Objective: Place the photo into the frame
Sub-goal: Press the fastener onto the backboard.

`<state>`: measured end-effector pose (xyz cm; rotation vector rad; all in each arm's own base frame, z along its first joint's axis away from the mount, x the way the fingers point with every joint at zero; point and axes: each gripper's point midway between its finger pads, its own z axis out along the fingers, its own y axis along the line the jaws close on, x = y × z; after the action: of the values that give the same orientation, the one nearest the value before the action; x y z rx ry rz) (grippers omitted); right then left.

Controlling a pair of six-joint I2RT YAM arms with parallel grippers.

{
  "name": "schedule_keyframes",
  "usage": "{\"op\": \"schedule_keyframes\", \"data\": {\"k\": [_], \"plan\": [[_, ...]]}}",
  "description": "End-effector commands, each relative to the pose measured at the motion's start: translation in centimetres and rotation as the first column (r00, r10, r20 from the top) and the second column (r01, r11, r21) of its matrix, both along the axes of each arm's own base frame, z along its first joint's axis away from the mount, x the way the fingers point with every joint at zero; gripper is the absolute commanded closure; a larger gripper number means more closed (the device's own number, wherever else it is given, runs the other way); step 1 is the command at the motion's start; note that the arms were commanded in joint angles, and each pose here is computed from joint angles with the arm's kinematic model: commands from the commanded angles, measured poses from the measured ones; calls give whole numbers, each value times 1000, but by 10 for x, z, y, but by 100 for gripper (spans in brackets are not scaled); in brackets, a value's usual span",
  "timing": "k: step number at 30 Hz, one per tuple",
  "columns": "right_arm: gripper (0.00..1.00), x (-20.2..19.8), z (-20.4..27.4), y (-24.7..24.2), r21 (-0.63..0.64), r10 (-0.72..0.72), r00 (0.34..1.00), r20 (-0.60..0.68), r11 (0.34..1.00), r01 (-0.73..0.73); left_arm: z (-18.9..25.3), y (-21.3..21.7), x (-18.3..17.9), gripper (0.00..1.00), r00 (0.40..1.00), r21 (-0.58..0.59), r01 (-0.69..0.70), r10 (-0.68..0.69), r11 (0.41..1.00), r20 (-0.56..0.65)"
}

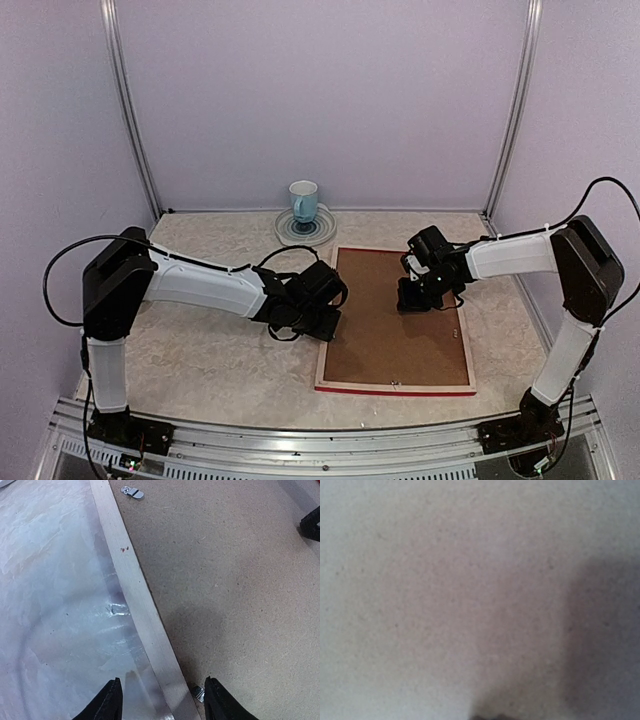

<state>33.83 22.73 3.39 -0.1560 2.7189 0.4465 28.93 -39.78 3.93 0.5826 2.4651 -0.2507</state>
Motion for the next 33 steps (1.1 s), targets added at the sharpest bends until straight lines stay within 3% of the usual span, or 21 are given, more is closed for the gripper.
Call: {"op": "schedule_keyframes", "data": {"k": [1, 18, 28, 33], "plan": [[89, -9, -16, -2, -36, 10, 999, -41, 999, -12, -3, -6, -4, 44, 1000, 7, 24, -24, 1000, -19], [89, -11, -16, -3, -36, 11, 999, -40, 999, -13, -19, -2, -10, 49, 998, 55, 30, -27, 998, -50], [89, -11, -16, -3, -35, 11, 999, -42, 999, -12, -20, -6, -13, 62, 997, 39, 45, -42, 998, -62], [89, -10, -14, -3, -36, 10, 999, -39, 999, -12, -20, -8, -14, 73, 997, 30, 48, -46, 998, -68]]}}
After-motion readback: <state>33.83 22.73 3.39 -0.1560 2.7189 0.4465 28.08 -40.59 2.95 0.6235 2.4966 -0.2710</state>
